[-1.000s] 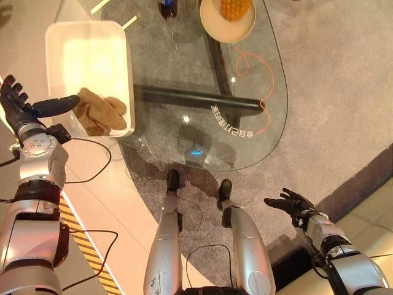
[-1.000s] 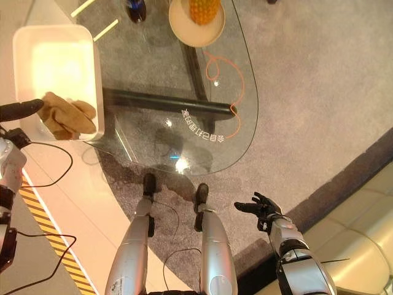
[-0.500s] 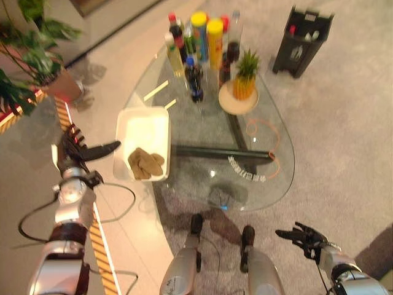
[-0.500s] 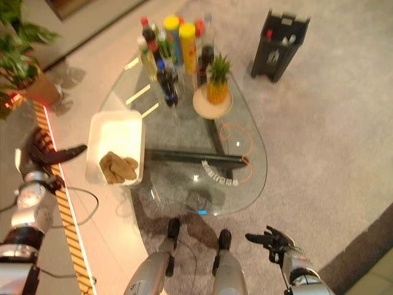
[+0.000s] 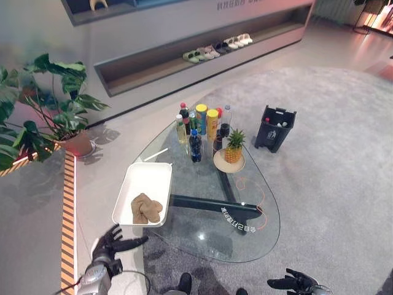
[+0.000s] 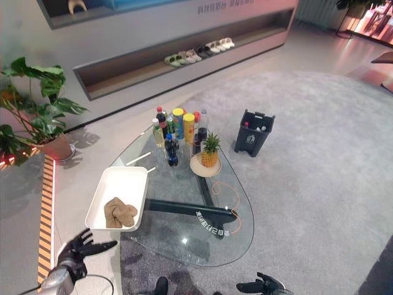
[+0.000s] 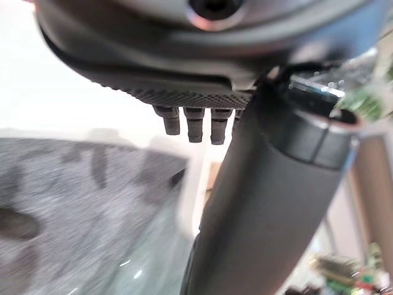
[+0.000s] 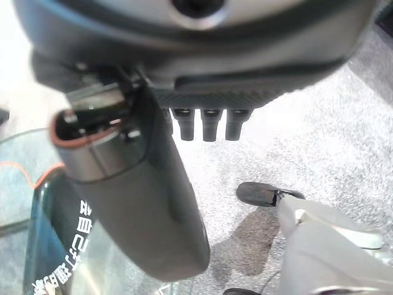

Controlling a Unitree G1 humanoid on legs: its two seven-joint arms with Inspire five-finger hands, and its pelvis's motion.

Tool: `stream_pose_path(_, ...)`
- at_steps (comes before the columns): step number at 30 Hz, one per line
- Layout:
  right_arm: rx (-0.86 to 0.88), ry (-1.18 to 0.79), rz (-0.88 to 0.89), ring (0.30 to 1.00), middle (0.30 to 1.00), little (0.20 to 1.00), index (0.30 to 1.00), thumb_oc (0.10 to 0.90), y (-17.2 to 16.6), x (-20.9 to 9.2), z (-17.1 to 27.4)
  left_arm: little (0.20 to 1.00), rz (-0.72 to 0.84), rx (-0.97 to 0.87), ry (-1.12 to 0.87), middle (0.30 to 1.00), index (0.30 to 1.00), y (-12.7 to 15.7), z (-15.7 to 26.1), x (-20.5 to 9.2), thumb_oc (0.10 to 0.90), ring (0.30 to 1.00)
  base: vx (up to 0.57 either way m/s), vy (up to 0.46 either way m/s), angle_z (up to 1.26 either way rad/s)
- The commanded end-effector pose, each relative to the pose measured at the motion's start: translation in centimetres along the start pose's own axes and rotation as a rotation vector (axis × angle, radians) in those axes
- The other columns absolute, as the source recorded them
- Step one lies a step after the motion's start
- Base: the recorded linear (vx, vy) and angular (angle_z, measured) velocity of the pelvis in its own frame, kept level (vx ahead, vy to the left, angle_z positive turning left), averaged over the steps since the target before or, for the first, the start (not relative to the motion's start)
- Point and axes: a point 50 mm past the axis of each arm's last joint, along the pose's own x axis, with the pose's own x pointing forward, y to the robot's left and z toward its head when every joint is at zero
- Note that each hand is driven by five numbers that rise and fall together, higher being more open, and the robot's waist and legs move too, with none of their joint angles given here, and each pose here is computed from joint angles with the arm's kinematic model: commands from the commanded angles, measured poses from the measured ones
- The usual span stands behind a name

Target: Wipe the table with a cloth and put it in the basket.

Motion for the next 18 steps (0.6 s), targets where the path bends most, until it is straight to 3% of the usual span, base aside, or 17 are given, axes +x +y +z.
stream_pose_path(1,-0.066,0.056,-0.036,0.900,0.900,0.900,0.900,0.800,-1.1,-0.2,-0.9,0.900,-0.023,0.046,-0.003,0.900,0.900,0.7,0.9,0.4,0.800,0.900,0.01,0.021,-0.05)
stream_pose_path(7,-0.133,0.120,-0.028,0.900,0.900,0.900,0.900,0.800,-0.7,-0.2,-2.0,0.900,-0.055,0.127,0.179,0.900,0.900,0.4,-2.8,-0.3,0.800,0.900,0.00,0.004,-0.01)
stream_pose_path(18,-0.167,0.123,-0.004,0.900,0.900,0.900,0.900,0.800,0.3,-0.1,-2.0,0.900,-0.108,0.195,0.259,0.900,0.900,-1.0,-4.6,-0.7,0.800,0.900,0.00,-0.005,-0.01)
